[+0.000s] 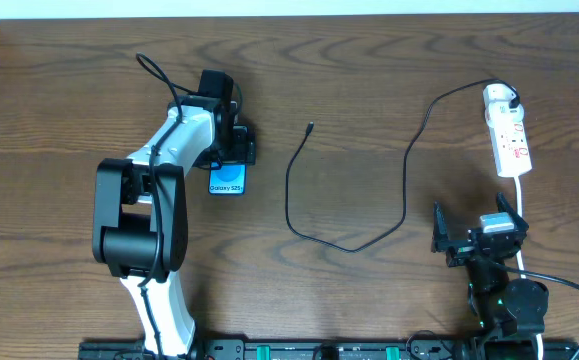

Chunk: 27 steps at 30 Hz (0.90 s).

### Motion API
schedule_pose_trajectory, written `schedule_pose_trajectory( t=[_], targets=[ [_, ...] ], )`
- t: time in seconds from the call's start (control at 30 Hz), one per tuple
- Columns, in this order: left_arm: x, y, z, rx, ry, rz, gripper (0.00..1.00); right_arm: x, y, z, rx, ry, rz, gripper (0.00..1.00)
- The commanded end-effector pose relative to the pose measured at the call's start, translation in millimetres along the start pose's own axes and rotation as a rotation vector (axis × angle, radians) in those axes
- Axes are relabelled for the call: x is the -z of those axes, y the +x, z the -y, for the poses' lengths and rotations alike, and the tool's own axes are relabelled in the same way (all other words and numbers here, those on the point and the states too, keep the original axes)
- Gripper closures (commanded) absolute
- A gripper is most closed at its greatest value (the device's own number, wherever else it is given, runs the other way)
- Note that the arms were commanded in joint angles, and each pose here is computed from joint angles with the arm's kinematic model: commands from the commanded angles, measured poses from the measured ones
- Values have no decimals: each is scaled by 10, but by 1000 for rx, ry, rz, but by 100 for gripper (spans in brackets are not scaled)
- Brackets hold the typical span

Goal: Plug charger to phone and switch on socket
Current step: 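Lift the phone with the left gripper and tilt it upright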

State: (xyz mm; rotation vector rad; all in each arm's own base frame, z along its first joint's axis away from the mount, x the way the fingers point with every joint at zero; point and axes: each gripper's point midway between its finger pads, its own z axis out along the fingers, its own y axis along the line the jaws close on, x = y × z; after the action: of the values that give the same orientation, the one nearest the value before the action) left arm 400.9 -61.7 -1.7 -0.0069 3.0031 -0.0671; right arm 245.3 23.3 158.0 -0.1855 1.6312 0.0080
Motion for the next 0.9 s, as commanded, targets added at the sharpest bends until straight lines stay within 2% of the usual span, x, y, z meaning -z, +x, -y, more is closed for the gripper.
schedule_pose_trajectory(
  t=[0.0, 0.27, 0.47, 0.87],
  targets=[
    [-221, 215, 43, 9, 28, -79, 10, 2, 5, -2, -8, 0, 0, 1],
    [-221, 216, 43, 9, 28, -79, 11, 2, 5, -1, -8, 0, 0, 1],
    [-221, 218, 43, 9, 28, -80, 24, 2, 5, -2, -8, 0, 0, 1],
    [-67, 137, 59, 9, 30, -70, 24, 2, 5, -1, -8, 0, 0, 1]
  ],
)
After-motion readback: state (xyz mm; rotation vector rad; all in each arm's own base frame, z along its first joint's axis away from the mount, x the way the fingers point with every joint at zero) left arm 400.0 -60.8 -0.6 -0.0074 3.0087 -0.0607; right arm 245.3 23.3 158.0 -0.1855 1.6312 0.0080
